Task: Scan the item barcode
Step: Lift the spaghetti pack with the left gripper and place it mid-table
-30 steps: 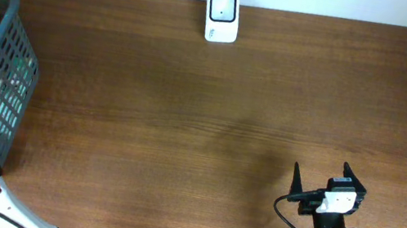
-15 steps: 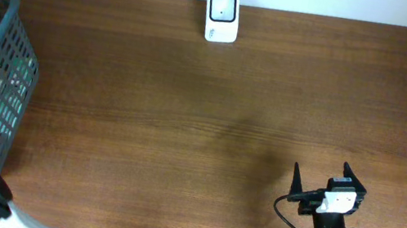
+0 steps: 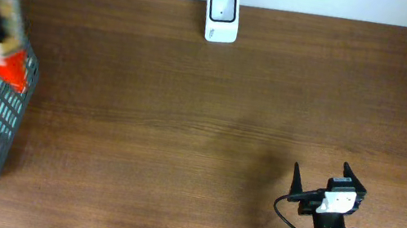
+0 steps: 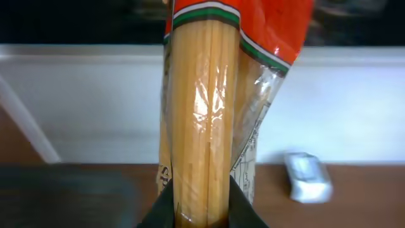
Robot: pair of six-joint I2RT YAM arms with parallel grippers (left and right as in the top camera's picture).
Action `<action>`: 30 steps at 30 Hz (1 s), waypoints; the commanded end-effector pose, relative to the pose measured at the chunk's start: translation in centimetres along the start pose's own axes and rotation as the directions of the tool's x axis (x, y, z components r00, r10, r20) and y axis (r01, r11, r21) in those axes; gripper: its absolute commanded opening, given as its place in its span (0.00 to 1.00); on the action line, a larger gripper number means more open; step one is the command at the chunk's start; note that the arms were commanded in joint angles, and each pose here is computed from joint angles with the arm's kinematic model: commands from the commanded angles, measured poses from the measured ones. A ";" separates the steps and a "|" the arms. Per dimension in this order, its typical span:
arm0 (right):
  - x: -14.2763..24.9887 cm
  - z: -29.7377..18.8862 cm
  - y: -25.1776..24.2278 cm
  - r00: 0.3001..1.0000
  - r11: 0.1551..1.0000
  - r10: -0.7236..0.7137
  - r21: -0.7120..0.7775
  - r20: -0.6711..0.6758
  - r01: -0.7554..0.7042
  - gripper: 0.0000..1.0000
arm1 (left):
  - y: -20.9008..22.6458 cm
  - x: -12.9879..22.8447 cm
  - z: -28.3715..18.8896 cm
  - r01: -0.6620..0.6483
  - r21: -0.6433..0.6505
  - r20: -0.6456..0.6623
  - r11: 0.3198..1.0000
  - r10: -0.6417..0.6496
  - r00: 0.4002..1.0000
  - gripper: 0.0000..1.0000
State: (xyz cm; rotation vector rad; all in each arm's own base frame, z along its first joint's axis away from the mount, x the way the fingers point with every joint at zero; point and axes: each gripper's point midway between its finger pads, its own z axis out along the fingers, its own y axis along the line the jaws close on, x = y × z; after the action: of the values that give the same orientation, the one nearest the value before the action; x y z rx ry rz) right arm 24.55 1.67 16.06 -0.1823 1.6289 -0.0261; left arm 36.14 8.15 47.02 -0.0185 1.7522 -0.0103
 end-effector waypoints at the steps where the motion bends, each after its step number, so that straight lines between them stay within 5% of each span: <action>1: 0.3 0.0 -0.1 1.000 1.000 0.000 0.006 -0.004 0.000 0.99 | -7.8 0.6 0.9 0.003 0.212 -0.051 0.977 0.008 0.999 0.00; 6: 0.3 0.0 -0.1 1.000 1.000 0.000 0.006 -0.004 0.000 0.99 | -18.2 9.9 7.1 0.121 0.428 -0.365 0.895 0.049 0.930 0.00; 9: 0.3 0.0 -0.1 1.000 1.000 0.000 0.006 -0.004 0.000 0.99 | -23.6 16.4 10.3 0.187 0.431 -0.528 0.883 0.079 0.845 0.00; 13: 0.3 0.0 -0.1 1.000 1.000 0.000 0.006 -0.004 0.000 0.99 | -28.9 25.0 12.7 0.249 0.324 -0.706 0.913 0.058 0.706 0.00; 18: 0.3 0.0 -0.1 1.000 1.000 0.000 0.006 -0.004 0.000 0.99 | -33.0 34.4 14.1 0.304 0.042 -0.830 0.952 -0.136 0.541 0.00; 22: 0.3 0.0 -0.1 1.000 1.000 0.000 0.006 -0.004 0.000 0.99 | -32.7 38.7 14.9 0.287 -0.223 -0.792 0.932 -0.345 0.503 0.00; 30: 0.3 0.0 -0.1 1.000 1.000 0.000 0.006 -0.004 0.000 0.99 | -36.6 39.8 12.8 0.289 -0.158 -0.823 0.944 -0.288 0.490 0.00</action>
State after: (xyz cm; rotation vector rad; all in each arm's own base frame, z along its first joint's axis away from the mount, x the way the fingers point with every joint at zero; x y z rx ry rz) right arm 24.55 1.67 16.06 -0.1820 1.6289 -0.0258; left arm 42.08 -26.55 4.50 -0.3946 2.7628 -0.2551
